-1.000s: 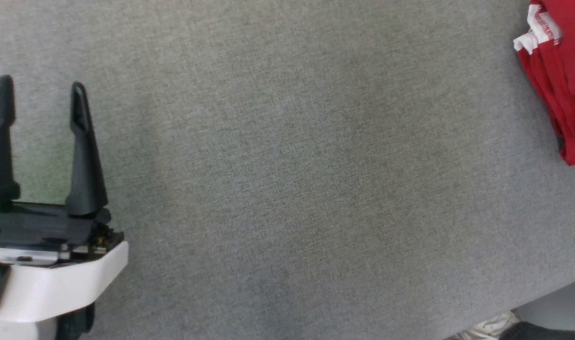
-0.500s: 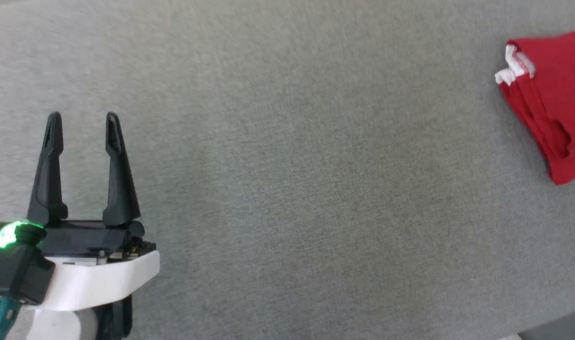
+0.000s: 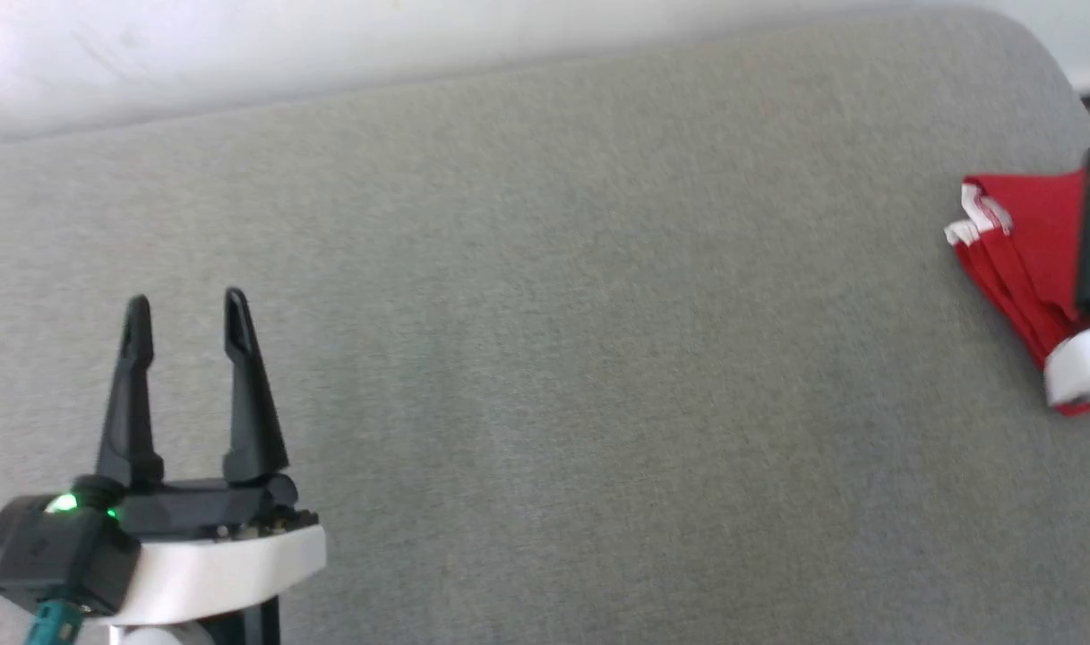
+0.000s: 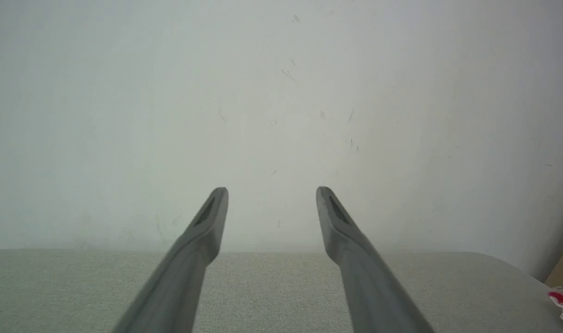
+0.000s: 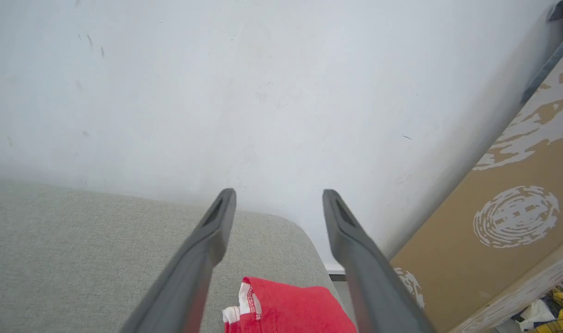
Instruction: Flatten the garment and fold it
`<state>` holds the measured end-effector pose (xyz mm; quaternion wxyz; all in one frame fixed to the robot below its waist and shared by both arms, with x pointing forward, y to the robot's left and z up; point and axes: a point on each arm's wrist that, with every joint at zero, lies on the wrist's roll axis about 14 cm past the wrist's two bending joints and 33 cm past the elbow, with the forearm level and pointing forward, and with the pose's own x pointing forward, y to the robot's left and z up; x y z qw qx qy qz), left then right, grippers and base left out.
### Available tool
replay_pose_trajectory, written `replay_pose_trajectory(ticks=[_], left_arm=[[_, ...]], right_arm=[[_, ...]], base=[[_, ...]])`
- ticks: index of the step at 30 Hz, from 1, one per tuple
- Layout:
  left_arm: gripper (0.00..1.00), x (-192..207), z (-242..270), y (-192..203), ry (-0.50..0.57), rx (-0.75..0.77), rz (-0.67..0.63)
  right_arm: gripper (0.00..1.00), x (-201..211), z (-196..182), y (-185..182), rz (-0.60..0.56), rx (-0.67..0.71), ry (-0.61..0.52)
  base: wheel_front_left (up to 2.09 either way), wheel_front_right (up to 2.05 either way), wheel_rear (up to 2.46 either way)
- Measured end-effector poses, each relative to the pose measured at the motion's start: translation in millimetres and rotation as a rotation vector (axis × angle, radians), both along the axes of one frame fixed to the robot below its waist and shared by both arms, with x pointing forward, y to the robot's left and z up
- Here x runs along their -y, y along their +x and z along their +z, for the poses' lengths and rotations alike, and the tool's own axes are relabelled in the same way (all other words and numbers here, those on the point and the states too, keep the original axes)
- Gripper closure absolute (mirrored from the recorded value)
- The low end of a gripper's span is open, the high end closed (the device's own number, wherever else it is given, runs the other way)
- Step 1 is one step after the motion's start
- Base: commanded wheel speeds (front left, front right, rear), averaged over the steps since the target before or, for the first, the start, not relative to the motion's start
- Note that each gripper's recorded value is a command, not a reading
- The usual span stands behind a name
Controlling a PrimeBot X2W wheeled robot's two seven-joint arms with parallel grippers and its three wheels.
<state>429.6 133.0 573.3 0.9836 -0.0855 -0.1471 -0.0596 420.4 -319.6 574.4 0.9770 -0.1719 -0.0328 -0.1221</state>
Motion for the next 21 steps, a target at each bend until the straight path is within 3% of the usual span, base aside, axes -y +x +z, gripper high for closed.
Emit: replay_pose_trajectory(ticks=[11, 21], left_arm=[[0.00, -20, -8, -38, 0.041, -0.043, 0.056], [0.00, -31, -34, -73, 0.047, -0.130, 0.075]], right_arm=[[0.00, -70, -10, -26, 0.154, 0.049, 0.082], [0.00, -99, -37, -50, 0.220, 0.020, 0.151]], base=[[0.00, 0.00, 0.00], [0.00, 0.00, 0.00]])
